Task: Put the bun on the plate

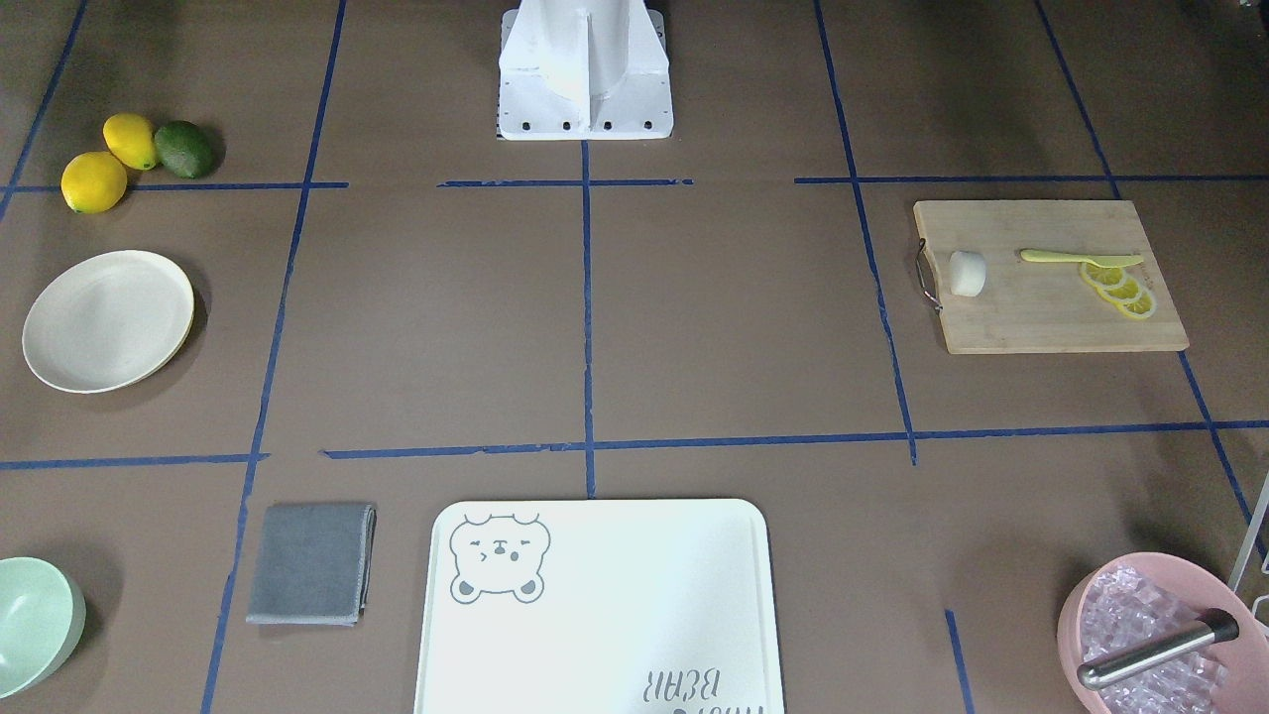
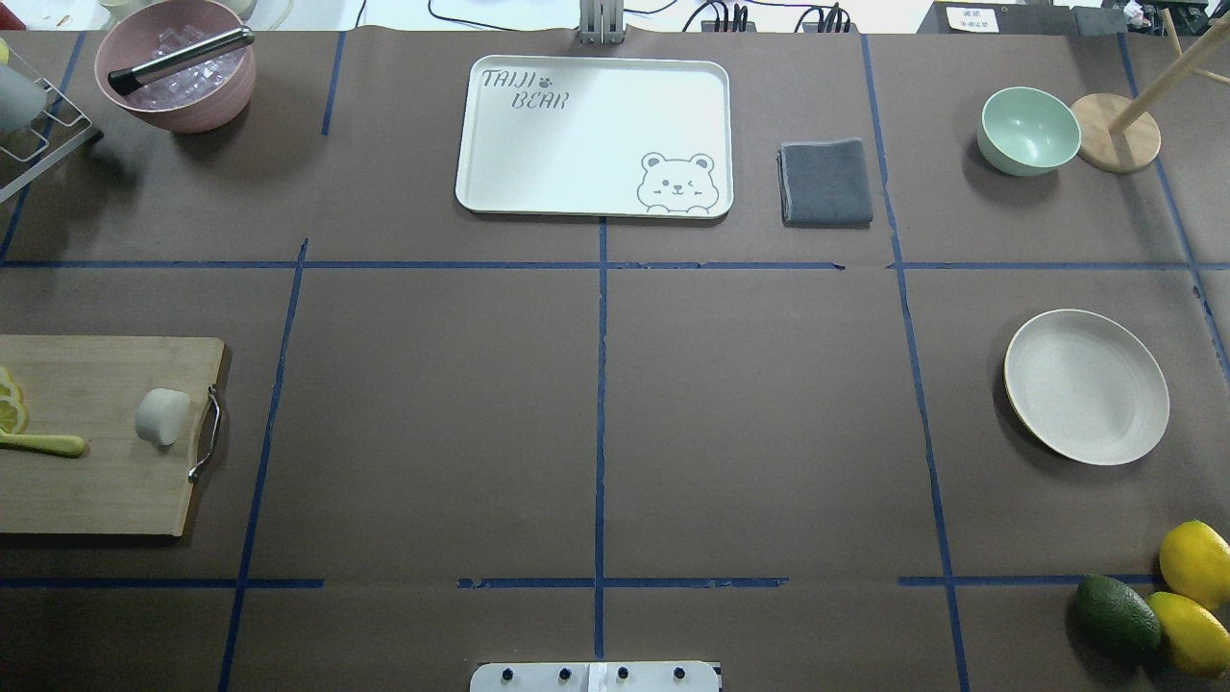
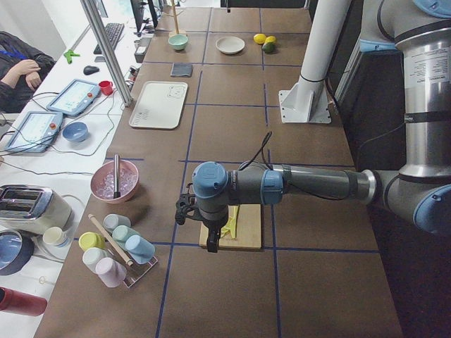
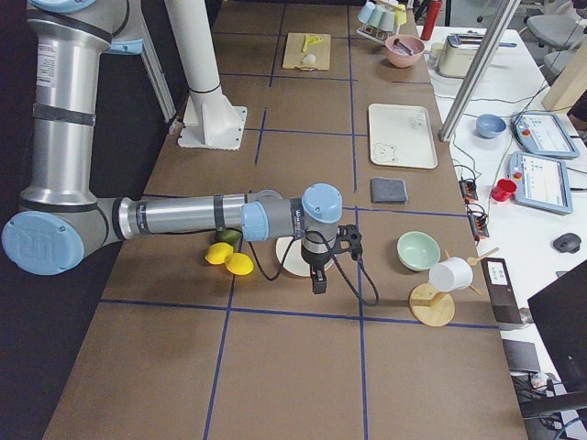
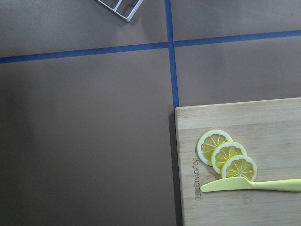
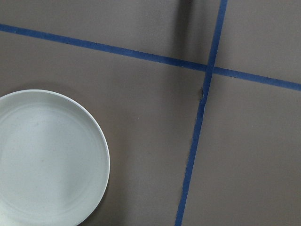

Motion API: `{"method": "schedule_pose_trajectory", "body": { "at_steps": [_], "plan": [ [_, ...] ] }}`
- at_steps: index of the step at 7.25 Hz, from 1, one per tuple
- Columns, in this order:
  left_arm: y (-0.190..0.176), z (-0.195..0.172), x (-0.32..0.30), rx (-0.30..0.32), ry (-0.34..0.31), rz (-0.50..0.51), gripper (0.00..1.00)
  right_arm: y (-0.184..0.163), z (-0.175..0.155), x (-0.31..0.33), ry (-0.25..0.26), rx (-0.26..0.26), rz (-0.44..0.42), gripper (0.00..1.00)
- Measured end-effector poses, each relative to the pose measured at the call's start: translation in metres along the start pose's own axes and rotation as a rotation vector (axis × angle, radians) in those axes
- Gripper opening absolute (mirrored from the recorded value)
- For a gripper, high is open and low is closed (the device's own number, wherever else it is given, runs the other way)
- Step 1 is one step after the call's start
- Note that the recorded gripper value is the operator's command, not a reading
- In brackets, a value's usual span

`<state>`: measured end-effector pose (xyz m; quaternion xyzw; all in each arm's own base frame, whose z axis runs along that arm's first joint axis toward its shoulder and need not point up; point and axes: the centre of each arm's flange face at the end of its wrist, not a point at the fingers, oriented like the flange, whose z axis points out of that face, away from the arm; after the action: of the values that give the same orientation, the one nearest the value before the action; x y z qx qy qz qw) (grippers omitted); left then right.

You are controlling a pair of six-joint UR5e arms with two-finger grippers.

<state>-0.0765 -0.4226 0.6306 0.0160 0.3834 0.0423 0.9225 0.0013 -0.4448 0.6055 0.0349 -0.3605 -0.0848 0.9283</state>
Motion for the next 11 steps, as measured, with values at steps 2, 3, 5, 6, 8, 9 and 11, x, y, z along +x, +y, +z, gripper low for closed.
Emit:
{"method": "schedule_pose_trajectory", "body": {
  "at_steps": [2,3,5,6,8,9,11],
  "plan": [
    [0.0,0.0,0.0,0.0,0.0,0.002,1.0,0.0,0.0,0.0,-0.001,0.001,-0.001,1.0],
    [0.0,0.001,0.0,-0.002,0.0,0.001,1.0,0.0,0.0,-0.001,-0.002,0.001,0.0,1.0],
    [0.0,0.001,0.0,-0.003,0.0,0.0,1.0,-0.001,0.002,-0.005,-0.028,-0.001,0.022,1.0],
    [0.0,0.001,0.0,-0.003,0.0,0.001,1.0,-0.004,0.007,-0.015,-0.045,0.006,0.048,1.0],
    [-0.001,0.001,0.001,-0.001,0.0,0.003,1.0,-0.015,0.043,-0.047,-0.075,0.055,0.064,1.0],
    [-0.001,0.001,0.001,-0.001,0.0,0.004,1.0,-0.016,0.066,-0.055,-0.092,0.084,0.069,1.0],
    [-0.001,0.0,0.001,0.001,-0.001,0.005,1.0,-0.012,0.101,-0.071,-0.109,0.092,0.091,0.98]
  ]
}}
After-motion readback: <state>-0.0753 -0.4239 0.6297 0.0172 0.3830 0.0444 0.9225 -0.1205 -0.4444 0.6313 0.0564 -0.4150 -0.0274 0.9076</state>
